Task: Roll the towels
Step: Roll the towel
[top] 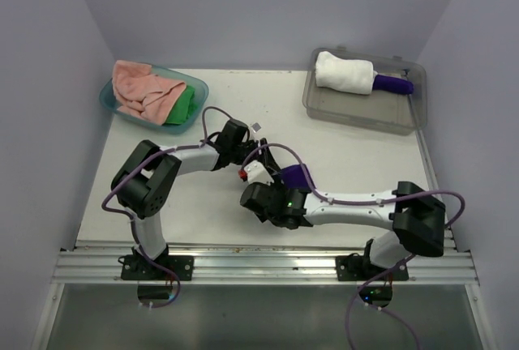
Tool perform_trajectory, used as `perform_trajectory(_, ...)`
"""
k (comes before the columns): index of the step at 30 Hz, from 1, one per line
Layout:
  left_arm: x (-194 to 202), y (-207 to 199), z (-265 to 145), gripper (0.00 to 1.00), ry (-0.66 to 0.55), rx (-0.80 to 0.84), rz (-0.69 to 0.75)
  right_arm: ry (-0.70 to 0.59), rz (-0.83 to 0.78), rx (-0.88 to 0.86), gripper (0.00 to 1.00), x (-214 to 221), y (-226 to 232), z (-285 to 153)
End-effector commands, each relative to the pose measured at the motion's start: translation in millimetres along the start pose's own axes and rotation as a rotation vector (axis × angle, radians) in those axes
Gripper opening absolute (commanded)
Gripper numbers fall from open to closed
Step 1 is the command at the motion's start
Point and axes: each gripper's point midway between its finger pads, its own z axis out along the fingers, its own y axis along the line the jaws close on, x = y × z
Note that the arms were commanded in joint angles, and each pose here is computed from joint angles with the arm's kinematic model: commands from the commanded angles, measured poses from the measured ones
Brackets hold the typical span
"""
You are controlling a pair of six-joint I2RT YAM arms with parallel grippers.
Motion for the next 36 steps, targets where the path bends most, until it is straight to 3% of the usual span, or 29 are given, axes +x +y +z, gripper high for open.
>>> perform_trajectory(1,8.5,14.8,1.1,0.61,0.027,-0.048,-0.006,-0.039,-0.147,0.165,0.67,-7.6,-14.9,8.8)
perform_trajectory(7,14.5,22.0,1.9,0.61,0.039,-0.056,-0.023,-0.009,-0.251,0.283,0.65,20.1,-17.8,43.2)
perform_trajectory(10,15.0,20.6,-0.5,0.61,0.035,-0.05,-0.022,-0.008,-0.27,0.314,0.45,29.8,-19.1,54.0)
perform_trajectory(11,16.1,21.5,-1.1,0.61,0.036,-0.052,-0.023,-0.015,-0.264,0.316,0.27,29.7,-18.5,55.6)
perform_trajectory(15,14.8,22.7,-16.4,0.65,0.014,-0.037,-0.02,-0.042,-0.236,0.269,0.01,18.8,-7.8,56.5)
perform_trajectory(22,-3.6,36.7,-77.8,0.68,-0.098,-0.017,-0.026,-0.069,-0.237,0.018,0.0,2.2,44.3,63.3)
perform_trajectory(26,-7.8,43.3,-114.7,0.91,-0.166,-0.034,-0.034,-0.08,-0.216,-0.073,0.0,-10.8,68.9,65.6)
perform_trajectory(31,-13.3,49.9,-148.9,0.93,-0.237,-0.048,-0.044,-0.089,-0.17,-0.215,0.0,-19.3,97.6,58.2)
perform_trajectory(36,-25.9,59.1,-201.5,0.91,-0.341,-0.039,-0.078,-0.099,-0.002,-0.451,0.0,-32.4,121.2,37.5)
